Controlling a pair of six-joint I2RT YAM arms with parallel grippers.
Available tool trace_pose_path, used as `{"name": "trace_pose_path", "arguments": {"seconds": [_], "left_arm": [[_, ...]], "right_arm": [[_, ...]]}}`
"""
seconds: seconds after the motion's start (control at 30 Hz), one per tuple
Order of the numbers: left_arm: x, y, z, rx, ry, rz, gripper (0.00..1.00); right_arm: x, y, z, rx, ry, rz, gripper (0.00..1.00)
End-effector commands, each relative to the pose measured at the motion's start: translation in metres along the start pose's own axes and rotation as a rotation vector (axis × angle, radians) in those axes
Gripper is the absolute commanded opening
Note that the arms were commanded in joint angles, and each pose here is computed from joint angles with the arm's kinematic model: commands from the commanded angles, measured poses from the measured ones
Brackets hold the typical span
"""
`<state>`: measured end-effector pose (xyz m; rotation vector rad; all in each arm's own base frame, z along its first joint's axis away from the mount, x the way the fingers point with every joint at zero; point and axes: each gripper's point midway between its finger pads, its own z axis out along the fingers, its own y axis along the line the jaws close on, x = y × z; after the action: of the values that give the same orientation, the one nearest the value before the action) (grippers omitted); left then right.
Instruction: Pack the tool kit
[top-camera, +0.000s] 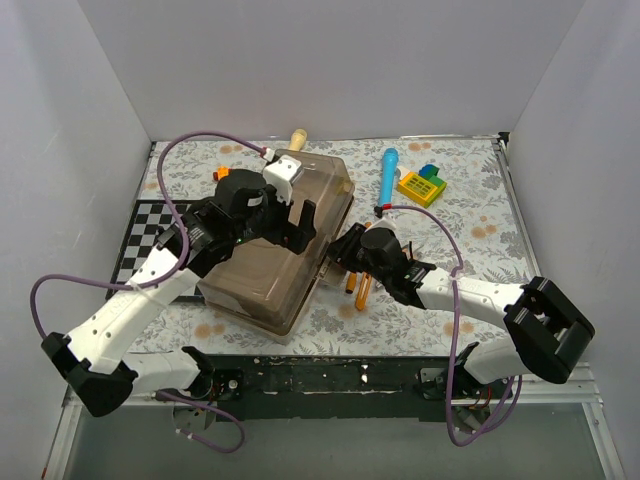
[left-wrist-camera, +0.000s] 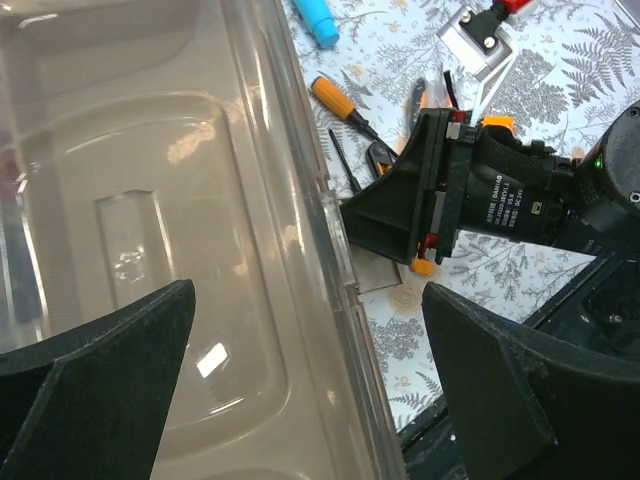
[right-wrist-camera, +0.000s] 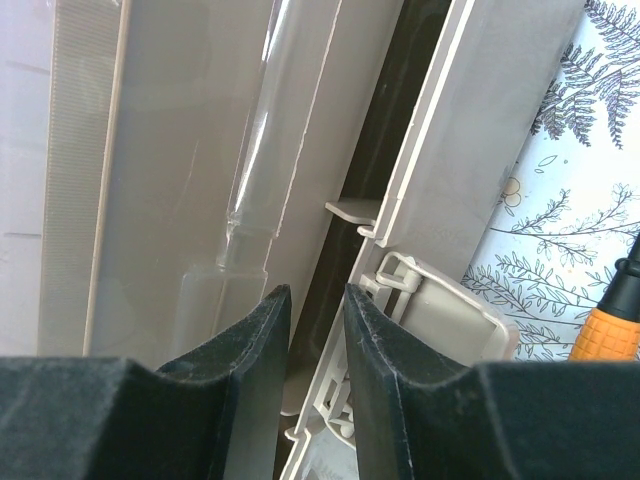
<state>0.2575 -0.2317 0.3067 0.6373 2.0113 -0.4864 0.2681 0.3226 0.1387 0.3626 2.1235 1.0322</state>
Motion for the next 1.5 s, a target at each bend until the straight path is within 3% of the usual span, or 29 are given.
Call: {"name": "trace_pose_path", "arguments": {"seconds": [0.0, 0.4, 0.67, 0.9, 1.17, 1.47], "left_arm": [[0.011, -0.023, 0.008, 0.093, 0.046, -0.02, 0.98], [0.05, 0.001, 0.031, -0.121, 0.209, 0.24, 0.98], [0.043, 0.043, 0.019, -0.368, 0.248, 0.375, 0.98], [0.023, 0.052, 0.005, -0.423, 0.186, 0.392, 0.98], [0.025, 0.07, -0.004, -0.515, 0.209, 0.42, 0.98], [0.009, 0.09, -0.029, -0.538, 0.126, 0.338, 0.98]], "right_arm": [[0.016, -0.029, 0.006, 0.103, 0.047, -0.037, 0.38], [0.022, -0.036, 0.007, 0.116, 0.058, -0.026, 0.38], [0.029, -0.052, 0.013, 0.166, 0.072, -0.035, 0.37], [0.033, -0.063, 0.018, 0.21, 0.084, -0.047, 0.37], [0.038, -0.069, 0.022, 0.234, 0.099, -0.053, 0.36], [0.039, -0.073, 0.023, 0.251, 0.102, -0.058, 0.35]]}}
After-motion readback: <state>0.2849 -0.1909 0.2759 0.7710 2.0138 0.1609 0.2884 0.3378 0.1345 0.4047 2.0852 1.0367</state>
